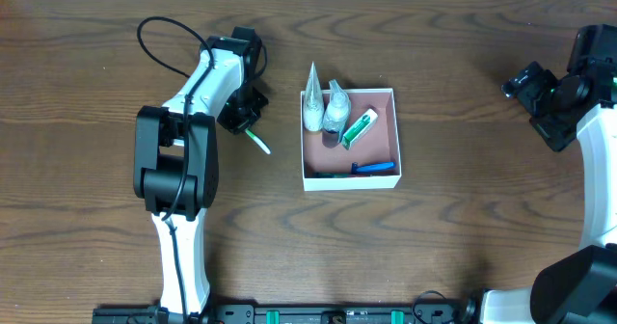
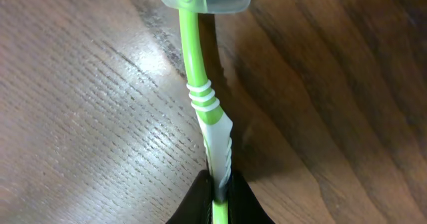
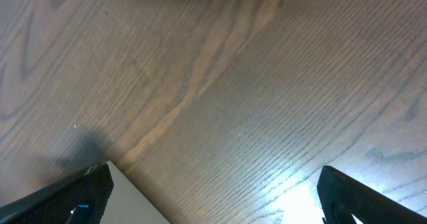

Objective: Pack container
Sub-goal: 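Lower the left gripper and grasp the toothbrush handle, then lift the toothbrush and carry it right over the box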

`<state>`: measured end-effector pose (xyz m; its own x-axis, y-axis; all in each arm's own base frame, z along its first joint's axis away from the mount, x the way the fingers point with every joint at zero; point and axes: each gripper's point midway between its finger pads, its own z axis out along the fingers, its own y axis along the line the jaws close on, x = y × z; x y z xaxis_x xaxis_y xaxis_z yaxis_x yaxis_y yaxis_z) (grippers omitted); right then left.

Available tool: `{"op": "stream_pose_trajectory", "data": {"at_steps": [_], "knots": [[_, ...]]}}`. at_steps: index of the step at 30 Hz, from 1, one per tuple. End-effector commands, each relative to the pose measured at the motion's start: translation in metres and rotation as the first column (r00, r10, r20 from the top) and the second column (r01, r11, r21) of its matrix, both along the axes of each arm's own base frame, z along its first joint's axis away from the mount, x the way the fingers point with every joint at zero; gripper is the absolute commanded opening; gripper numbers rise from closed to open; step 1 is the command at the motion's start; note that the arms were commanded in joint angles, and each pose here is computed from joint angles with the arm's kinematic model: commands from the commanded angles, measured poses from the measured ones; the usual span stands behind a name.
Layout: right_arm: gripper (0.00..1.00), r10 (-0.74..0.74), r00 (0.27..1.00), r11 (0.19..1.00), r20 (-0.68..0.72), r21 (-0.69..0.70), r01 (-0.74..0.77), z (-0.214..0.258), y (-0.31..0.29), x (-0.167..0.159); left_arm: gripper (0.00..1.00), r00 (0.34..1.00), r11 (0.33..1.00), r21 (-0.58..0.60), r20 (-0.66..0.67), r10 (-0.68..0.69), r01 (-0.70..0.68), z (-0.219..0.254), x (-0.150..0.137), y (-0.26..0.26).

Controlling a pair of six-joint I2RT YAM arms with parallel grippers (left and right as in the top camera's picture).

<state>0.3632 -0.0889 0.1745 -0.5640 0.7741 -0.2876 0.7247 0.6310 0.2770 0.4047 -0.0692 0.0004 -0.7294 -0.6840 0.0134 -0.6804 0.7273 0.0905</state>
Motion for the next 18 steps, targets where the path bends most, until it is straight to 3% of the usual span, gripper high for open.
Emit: {"op": "stream_pose_trajectory", "data": {"at_steps": [1, 10, 18], "knots": [[0.99, -0.015, 1.000, 1.000, 0.006, 0.007, 0.015, 0.002, -0.001, 0.002, 0.07, 0.993, 0.994, 0.012, 0.034, -0.111, 0.111, 0.012, 0.010, 0.003], [0.99, -0.015, 1.000, 1.000, 0.005, 0.007, 0.015, 0.002, -0.001, 0.002, 0.07, 0.954, 0.973, 0.016, 0.196, -0.229, 0.230, 0.073, 0.029, -0.001], [0.99, -0.015, 1.000, 1.000, 0.005, 0.007, 0.015, 0.002, -0.001, 0.002, 0.07, 0.867, 0.930, 0.063, 0.341, -0.362, 0.363, 0.145, 0.028, -0.002]]}}
